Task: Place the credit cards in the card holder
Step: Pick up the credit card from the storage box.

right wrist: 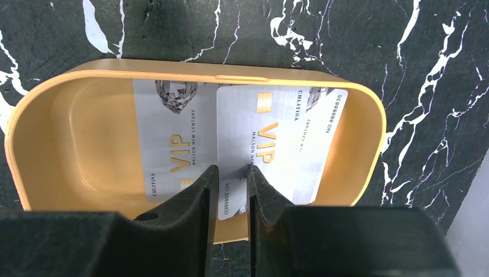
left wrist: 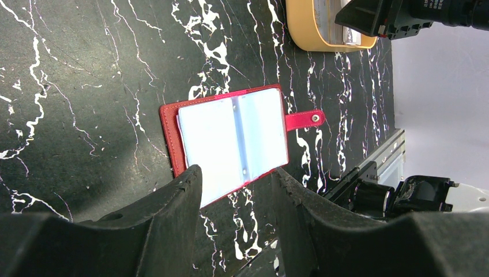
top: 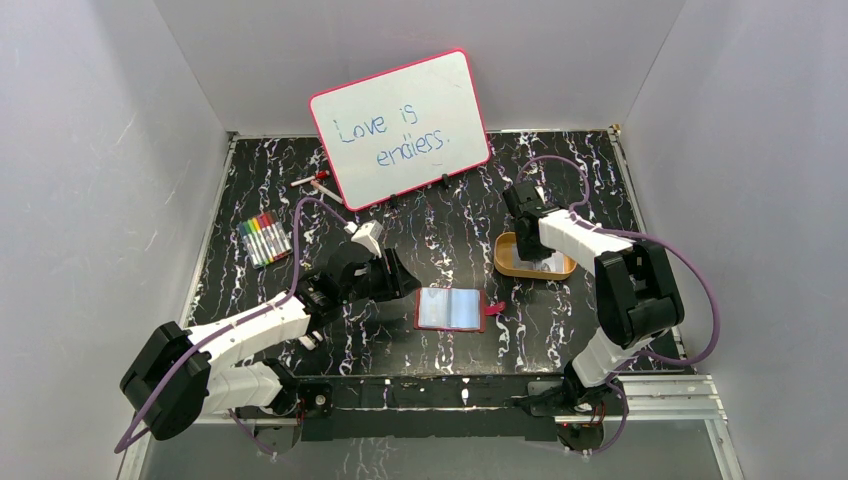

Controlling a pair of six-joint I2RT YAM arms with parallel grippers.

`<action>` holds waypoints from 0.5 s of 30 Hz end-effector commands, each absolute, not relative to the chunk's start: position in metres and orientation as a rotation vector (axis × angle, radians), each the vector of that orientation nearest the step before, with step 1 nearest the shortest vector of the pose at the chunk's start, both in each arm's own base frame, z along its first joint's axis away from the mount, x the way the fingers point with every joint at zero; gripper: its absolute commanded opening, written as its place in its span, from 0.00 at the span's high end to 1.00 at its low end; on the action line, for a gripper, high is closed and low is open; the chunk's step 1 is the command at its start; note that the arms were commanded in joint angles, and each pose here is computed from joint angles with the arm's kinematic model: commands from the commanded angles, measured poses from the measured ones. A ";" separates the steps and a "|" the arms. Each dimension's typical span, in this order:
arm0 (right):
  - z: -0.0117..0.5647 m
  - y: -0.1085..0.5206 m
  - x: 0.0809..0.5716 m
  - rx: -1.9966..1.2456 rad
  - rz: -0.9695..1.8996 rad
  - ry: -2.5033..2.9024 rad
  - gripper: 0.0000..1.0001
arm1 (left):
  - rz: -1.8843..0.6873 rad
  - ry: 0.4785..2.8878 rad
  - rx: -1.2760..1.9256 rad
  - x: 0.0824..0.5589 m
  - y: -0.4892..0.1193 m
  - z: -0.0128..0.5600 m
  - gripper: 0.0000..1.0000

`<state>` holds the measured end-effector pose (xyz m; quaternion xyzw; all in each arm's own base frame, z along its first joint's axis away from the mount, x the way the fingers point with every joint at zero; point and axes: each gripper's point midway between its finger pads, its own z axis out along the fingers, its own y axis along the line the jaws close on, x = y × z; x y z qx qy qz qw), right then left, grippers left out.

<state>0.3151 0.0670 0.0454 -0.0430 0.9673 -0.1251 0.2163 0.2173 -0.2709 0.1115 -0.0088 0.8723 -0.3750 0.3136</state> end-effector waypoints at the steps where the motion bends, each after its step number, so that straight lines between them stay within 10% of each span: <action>1: 0.060 0.081 0.320 -0.113 -0.258 2.652 0.79 | -1.004 2.293 -0.015 0.216 -0.273 0.112 0.54; 15: 0.076 0.076 0.317 -0.107 -0.280 2.630 1.00 | -1.010 2.291 -0.015 0.216 -0.273 0.113 0.54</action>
